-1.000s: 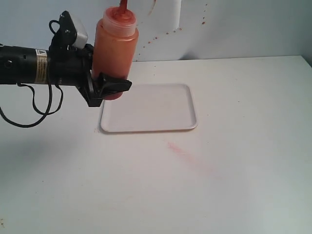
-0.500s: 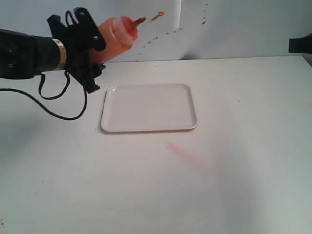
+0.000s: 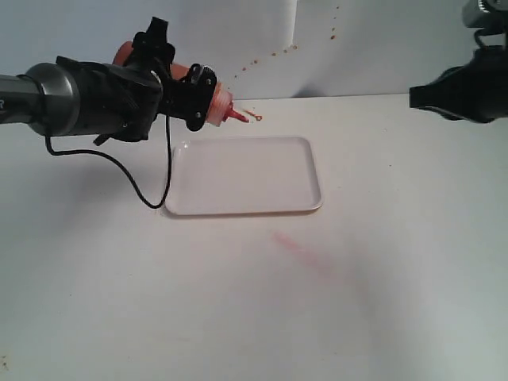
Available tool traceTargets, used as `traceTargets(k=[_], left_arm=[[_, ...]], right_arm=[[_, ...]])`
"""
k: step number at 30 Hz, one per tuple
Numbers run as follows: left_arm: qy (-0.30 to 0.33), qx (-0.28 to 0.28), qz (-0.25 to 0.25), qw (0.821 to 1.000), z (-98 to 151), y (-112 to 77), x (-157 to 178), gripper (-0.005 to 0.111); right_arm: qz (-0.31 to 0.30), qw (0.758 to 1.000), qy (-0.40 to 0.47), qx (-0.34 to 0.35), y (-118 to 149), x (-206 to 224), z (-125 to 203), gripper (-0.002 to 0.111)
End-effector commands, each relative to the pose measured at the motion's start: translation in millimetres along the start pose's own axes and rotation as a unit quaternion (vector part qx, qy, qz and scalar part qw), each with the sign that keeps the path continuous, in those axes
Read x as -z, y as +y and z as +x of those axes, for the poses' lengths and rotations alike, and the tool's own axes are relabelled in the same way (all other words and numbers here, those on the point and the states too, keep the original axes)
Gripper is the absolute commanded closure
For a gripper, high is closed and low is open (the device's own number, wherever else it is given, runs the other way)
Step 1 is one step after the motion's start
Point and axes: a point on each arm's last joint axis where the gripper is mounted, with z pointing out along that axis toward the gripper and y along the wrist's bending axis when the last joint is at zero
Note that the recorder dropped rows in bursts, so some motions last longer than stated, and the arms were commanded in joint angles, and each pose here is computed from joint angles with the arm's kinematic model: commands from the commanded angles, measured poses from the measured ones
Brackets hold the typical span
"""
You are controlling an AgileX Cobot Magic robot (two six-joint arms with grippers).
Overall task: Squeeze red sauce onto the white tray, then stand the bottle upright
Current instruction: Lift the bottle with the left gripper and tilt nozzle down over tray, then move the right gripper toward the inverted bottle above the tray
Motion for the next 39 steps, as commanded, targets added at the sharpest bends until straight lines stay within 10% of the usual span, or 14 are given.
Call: traceTargets(k=[1, 4, 9, 20, 39], left_arm=[[0.034, -0.127, -0.011, 0.991, 8.8, 9.5, 2.8, 0.107], [0.034, -0.208, -0.008, 0.978, 8.6, 9.5, 2.8, 0.107], [0.014, -0.316, -0.026, 0.948, -12.7, 16.9, 14.4, 0.107], [0.011, -0.296, -0.102, 0.95, -39.2, 67.0, 40.5, 0.107], [0.038, -0.337, -0.098, 0.936, -35.3, 70.1, 41.5, 0.107]], right_arm=[[-0.23, 0.973, -0.008, 0.03, 22.1, -28.2, -17.4, 0.108], [-0.303, 0.949, -0.045, 0.074, 22.4, -45.1, -36.6, 0.097], [-0.246, 0.955, -0.095, 0.136, 5.9, -71.6, -40.8, 0.006], [-0.345, 0.934, -0.088, 0.037, -1.1, -111.5, -45.6, 0.008], [-0.382, 0.918, -0.082, 0.064, 11.9, -153.2, -72.9, 0.008]])
